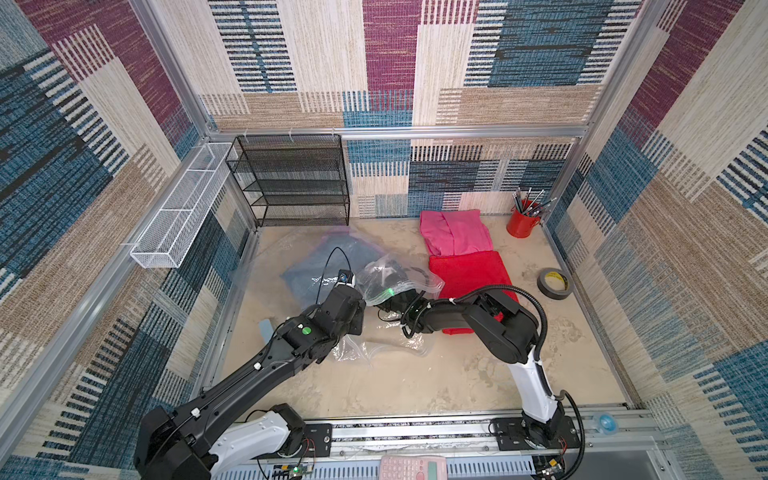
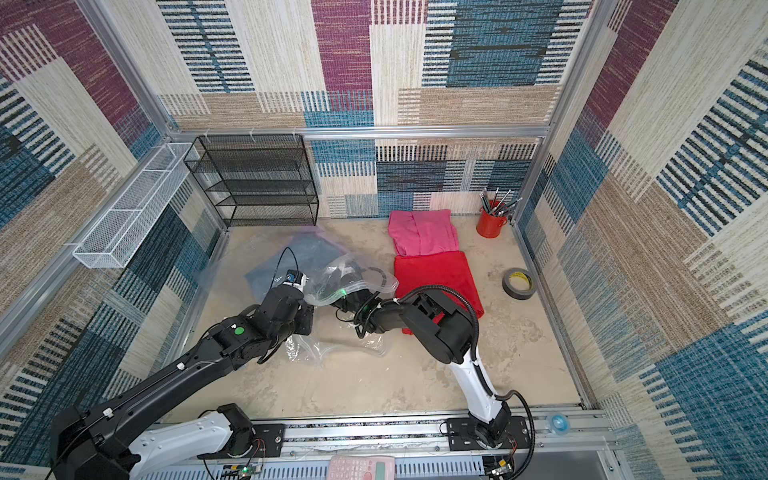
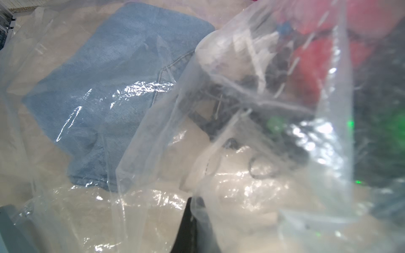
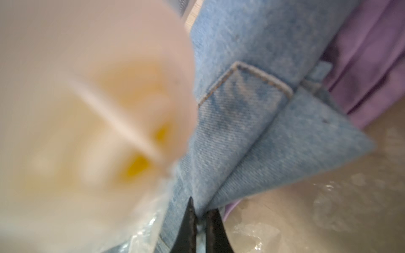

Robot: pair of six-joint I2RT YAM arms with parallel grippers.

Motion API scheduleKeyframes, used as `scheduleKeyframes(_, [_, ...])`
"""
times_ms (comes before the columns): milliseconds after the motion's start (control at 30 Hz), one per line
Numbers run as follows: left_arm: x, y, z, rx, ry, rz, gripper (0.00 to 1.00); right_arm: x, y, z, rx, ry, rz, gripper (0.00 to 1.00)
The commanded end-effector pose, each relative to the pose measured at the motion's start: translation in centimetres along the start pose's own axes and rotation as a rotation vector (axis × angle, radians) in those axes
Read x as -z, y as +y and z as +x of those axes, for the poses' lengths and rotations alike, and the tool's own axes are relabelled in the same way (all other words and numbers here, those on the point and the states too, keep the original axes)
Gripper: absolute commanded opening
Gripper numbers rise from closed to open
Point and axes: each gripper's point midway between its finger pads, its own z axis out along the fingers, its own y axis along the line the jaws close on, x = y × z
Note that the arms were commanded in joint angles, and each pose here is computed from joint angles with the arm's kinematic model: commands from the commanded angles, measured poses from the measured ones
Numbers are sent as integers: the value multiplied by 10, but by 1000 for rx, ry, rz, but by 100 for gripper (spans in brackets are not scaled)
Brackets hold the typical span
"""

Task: Take the trousers out of the vacuum bag
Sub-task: Take out the trousers from the vacuum bag.

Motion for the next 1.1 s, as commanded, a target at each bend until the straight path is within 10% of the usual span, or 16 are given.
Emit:
scheduleKeyframes(0, [-1,6,1,19,-5,-24,0,10,25,-8,47,-30,-90,0])
scheduleKeyframes(1067, [-24,10,24,-1,52,-52,0,75,19,-4,122,0,-27,0])
